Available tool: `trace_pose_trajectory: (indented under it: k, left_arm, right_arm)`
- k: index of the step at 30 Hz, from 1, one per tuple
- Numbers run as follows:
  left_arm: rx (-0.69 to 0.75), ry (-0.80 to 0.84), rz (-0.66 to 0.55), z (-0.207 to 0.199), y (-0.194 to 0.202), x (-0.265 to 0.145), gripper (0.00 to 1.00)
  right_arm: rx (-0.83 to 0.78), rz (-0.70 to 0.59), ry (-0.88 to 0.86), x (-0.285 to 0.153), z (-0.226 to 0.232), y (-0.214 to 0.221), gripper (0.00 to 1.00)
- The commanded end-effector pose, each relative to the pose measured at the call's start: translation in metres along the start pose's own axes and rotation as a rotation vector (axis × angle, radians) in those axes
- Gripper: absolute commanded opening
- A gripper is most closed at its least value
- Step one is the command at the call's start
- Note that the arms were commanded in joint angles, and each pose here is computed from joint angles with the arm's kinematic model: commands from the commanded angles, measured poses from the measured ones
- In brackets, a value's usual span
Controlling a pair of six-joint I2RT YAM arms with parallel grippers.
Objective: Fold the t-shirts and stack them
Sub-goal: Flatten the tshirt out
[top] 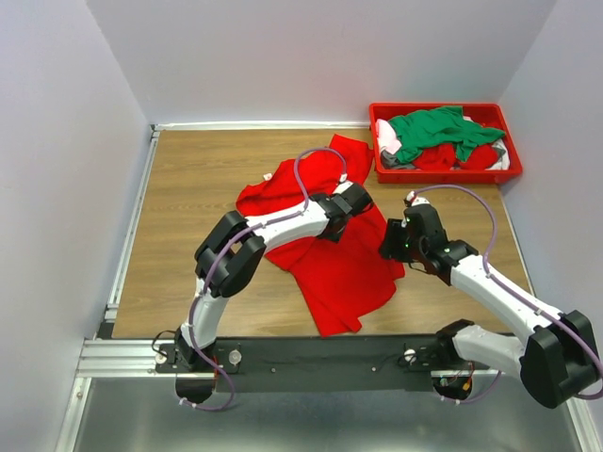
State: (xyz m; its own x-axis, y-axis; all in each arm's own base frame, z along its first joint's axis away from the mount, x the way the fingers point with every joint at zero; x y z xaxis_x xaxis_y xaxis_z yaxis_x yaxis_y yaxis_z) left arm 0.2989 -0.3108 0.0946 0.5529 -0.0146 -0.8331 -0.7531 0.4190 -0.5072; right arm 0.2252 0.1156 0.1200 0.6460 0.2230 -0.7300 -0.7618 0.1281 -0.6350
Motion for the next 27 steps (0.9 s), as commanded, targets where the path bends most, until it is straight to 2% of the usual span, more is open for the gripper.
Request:
trace_pose_trajectory:
  k: [1,8,27]
  left_arm:
    - [-0.03,-0.081,-0.029,0.009,-0.011,0.009,0.54]
    - [-0.098,0.041,-0.06,0.006,-0.023,0.014,0.51]
    - [-0.109,0.051,0.004,0.003,-0.006,0.04,0.46]
  right_arm:
    - [0.012,-0.021,0.023,-0.001,-0.004,0.001,0.59]
    - [0.014,-0.021,0.024,0.0,-0.005,0.003,0.59]
    - [0.013,0.004,0.031,0.006,-0.007,0.011,0.59]
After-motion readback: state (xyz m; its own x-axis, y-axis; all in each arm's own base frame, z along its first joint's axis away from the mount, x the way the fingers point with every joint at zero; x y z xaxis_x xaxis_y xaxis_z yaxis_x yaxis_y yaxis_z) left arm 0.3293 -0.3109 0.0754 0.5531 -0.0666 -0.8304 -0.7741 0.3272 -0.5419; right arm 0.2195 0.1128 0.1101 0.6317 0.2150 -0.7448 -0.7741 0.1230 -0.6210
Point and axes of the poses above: each gripper's point midway between its finger pads, its own x axis out along the fingers, its own z axis along the line the jaws close on, y = z × x, the point moved 5 cm from there along -x, back along the fingers
